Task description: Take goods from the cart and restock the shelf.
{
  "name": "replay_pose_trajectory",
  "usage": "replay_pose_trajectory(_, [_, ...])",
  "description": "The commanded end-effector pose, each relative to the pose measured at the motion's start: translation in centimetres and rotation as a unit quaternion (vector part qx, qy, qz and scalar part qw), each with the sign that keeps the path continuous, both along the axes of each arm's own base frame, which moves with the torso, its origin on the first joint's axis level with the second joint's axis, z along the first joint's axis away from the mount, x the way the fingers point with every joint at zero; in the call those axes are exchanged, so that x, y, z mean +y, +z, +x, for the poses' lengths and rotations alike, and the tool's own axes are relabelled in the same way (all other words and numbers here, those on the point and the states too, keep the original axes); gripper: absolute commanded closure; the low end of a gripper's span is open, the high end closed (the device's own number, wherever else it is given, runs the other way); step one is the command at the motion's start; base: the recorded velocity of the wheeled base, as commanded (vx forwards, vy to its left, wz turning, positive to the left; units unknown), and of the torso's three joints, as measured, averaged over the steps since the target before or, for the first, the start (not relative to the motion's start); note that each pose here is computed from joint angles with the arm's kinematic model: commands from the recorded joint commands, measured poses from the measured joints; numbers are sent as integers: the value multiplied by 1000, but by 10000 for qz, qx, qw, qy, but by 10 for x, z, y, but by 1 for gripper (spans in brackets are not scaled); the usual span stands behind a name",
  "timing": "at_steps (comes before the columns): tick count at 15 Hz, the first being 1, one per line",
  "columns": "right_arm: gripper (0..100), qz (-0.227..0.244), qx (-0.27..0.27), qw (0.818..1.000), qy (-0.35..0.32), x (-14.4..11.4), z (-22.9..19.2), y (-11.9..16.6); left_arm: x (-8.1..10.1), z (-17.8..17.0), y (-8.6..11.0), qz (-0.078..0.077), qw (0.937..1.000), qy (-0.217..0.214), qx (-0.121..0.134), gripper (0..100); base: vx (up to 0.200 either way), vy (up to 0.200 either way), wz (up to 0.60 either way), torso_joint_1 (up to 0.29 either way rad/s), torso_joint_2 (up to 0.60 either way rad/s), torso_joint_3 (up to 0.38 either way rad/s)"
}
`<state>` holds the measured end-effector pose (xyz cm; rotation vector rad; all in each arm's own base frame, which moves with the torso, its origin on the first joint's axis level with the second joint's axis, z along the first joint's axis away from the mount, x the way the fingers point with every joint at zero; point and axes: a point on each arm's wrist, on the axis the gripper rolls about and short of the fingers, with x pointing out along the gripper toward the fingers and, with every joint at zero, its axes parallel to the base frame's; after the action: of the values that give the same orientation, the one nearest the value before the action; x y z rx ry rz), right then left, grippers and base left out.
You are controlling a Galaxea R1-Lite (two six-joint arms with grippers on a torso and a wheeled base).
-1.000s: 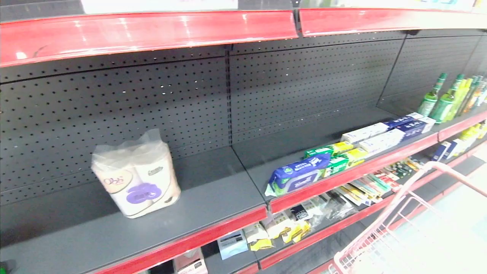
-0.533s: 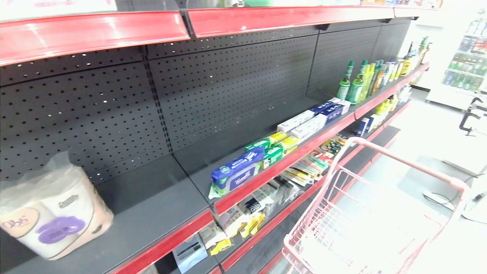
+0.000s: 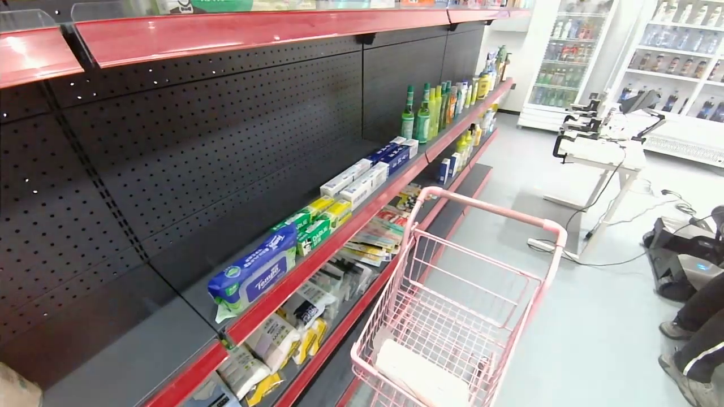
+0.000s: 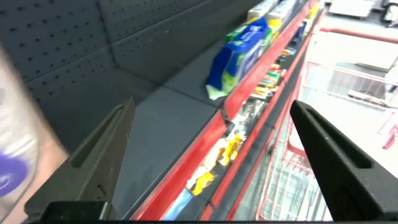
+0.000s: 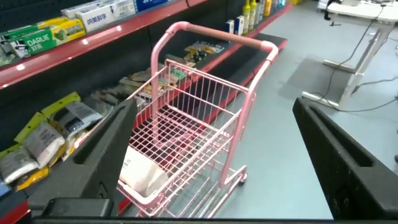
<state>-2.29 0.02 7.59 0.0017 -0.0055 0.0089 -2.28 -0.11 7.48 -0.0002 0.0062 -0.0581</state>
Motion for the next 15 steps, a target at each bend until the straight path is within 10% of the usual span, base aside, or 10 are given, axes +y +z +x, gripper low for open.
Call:
replay_pose_trajectory(1, [0, -1, 5, 10000, 1, 0, 0, 0, 0, 0, 0, 0, 10000, -1, 7, 0, 0, 0, 0, 0, 0, 0])
replay_pose_trajectory(6, [0, -3, -164, 9998, 124, 0, -1, 16, 0, 0, 0, 0, 10000, -1, 7, 0, 0, 0, 0, 0, 0, 0])
replay_pose_trajectory(9, [0, 1007, -302, 9937, 385, 2, 56, 195, 0, 0, 0, 0, 10000, -1, 7, 0, 0, 0, 0, 0, 0, 0])
replay_pose_trajectory(15, [0, -1012, 1481, 9834, 257, 1, 148, 162, 0, 0, 0, 0, 10000, -1, 7, 0, 0, 0, 0, 0, 0, 0])
